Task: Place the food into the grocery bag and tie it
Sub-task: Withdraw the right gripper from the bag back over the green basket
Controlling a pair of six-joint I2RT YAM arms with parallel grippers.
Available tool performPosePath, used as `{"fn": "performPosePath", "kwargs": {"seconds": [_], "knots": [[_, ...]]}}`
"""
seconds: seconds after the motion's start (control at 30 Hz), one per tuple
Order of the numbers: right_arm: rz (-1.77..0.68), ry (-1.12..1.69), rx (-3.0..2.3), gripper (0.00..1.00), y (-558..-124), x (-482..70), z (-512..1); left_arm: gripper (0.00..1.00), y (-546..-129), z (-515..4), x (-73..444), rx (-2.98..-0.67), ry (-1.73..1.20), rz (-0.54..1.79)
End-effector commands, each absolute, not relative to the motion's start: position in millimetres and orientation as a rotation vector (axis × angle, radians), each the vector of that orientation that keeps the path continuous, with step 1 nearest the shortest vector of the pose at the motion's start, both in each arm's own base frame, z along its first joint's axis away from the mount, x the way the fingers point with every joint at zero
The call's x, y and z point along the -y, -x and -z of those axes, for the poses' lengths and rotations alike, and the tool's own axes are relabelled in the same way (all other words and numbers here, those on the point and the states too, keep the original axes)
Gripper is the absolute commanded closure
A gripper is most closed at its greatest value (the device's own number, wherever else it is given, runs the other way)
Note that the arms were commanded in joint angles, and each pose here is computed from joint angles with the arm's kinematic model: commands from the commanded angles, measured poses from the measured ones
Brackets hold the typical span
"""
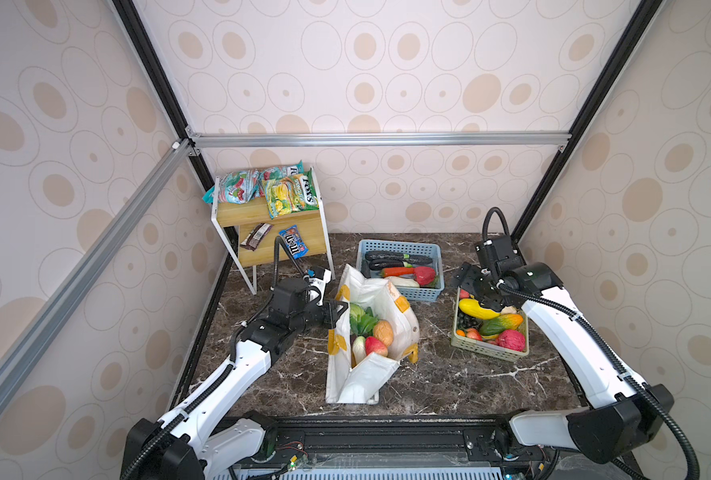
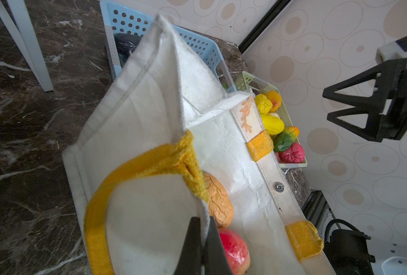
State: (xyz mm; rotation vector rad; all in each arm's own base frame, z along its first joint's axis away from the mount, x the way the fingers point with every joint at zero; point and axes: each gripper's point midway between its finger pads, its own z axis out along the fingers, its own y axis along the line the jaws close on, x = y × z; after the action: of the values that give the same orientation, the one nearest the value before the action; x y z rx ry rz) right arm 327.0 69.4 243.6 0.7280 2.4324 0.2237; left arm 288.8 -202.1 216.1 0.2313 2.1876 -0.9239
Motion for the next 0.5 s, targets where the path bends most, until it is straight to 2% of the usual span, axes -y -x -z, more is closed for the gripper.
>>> {"fn": "performPosePath", "kwargs": {"seconds": [0.0, 0.23, 0.47], "knots": [[-0.191, -0.859, -2.377, 0.05, -326, -45, -240, 1.00, -289, -224, 204, -2.159, -0.236, 0.930], [-0.038, -0.964, -2.403, 0.08, -313, -11, -207, 1.00, -288, -223, 204, -2.159, -0.234, 0.932], [-0.067, -1.056, -2.413, 0.15, -310, 0, -175, 1.00, -290, -220, 204, -2.166, -0.236, 0.928]]}}
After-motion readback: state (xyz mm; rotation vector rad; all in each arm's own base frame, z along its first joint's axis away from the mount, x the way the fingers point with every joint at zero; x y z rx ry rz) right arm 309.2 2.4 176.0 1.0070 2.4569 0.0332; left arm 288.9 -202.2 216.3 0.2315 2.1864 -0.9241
